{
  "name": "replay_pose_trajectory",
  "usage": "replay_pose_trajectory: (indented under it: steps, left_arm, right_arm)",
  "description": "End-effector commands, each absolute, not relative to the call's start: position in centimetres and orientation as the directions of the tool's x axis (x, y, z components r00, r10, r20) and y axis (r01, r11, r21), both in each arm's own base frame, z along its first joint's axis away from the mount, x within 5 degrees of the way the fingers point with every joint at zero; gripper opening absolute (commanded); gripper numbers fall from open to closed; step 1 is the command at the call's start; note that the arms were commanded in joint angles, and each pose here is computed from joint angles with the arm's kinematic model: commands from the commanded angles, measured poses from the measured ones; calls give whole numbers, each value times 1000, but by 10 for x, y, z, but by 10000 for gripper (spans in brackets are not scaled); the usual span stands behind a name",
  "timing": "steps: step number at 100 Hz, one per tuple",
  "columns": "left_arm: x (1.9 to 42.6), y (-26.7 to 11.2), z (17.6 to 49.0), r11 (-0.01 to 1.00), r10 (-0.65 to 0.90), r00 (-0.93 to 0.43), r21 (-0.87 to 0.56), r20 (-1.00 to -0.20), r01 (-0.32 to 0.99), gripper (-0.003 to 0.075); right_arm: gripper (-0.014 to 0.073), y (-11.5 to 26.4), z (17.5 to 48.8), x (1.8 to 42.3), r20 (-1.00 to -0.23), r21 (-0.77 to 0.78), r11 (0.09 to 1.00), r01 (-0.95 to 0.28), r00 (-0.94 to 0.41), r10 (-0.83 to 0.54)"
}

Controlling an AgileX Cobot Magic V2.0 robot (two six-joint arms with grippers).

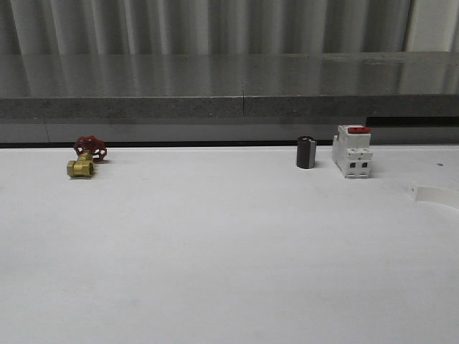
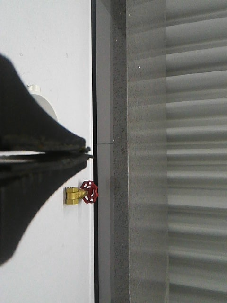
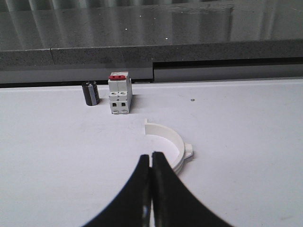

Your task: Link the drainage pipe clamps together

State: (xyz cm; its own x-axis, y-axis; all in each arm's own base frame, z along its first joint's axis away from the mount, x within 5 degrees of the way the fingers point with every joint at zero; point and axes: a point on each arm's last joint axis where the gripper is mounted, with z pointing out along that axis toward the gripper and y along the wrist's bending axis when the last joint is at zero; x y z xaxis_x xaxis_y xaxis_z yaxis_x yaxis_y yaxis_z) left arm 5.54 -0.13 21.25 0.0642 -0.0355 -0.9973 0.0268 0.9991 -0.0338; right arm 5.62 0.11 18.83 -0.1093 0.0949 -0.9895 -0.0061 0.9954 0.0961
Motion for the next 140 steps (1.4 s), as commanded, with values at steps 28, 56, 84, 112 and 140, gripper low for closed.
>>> replay_pose_trajectory:
  steps: [28,56,84,112,140]
  left_arm:
    - [54,-2,211,999,-40,141,-35,-989,32,-20]
    - [50,-1,241,997,-80,103,-77,-991,31,-20]
    - [59,-1,302,997,-78,-102,-80,-992,11,-20]
    - [99,-1,348,997,-71,-439,-69,-896,-21,-20]
    - [134,-2,347,998,-70,-556,-64,-828,-30,-20]
  right_arm:
    - [-68,1,201,55,-996,92,996,-10,1,92]
    - [-68,1,201,55,-996,92,996,-10,1,92]
    - [-68,1,201,55,-996,92,996,-10,1,92]
    - [-68,1,201,55,-996,92,996,-10,1,92]
    - [-68,1,201,55,-996,92,996,-10,1,92]
